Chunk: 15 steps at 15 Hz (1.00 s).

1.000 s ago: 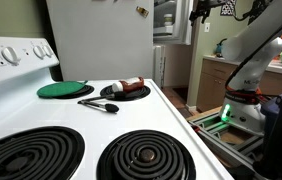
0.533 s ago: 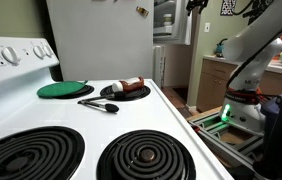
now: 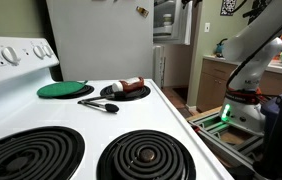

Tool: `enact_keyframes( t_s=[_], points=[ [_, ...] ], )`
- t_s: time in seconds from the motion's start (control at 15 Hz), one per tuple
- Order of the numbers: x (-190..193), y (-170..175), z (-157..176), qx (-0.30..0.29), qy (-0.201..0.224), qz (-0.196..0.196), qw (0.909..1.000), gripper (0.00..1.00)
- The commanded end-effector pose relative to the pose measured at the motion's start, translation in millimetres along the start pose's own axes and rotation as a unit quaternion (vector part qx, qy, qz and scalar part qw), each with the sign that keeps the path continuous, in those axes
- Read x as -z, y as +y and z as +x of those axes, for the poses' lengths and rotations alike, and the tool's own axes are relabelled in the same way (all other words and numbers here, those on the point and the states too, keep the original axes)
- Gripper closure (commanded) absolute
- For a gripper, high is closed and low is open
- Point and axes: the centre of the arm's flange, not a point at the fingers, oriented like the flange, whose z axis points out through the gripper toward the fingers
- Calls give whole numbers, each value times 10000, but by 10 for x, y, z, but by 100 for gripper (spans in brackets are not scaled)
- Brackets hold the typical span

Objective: Open the top door of the refrigerator, pick up the clear lunch box and put it on the hob of the stove

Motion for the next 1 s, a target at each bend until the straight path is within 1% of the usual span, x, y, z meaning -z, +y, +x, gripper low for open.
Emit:
enact_keyframes(
  t_s=[0.0,0.27,0.47,0.67,0.87,0.93],
  points=[
    [-198,2,76,-212,165,-134,9996,0],
    [-331,139,115,-340,132,-574,9977,0],
    [-334,262,148,-395,66,-924,9949,0],
    [-363,432,183,-459,3,-1288,9906,0],
    [-385,610,228,-616,-119,-1691,9836,0],
    [-360,644,237,-690,-243,-1717,9824,0]
  ],
)
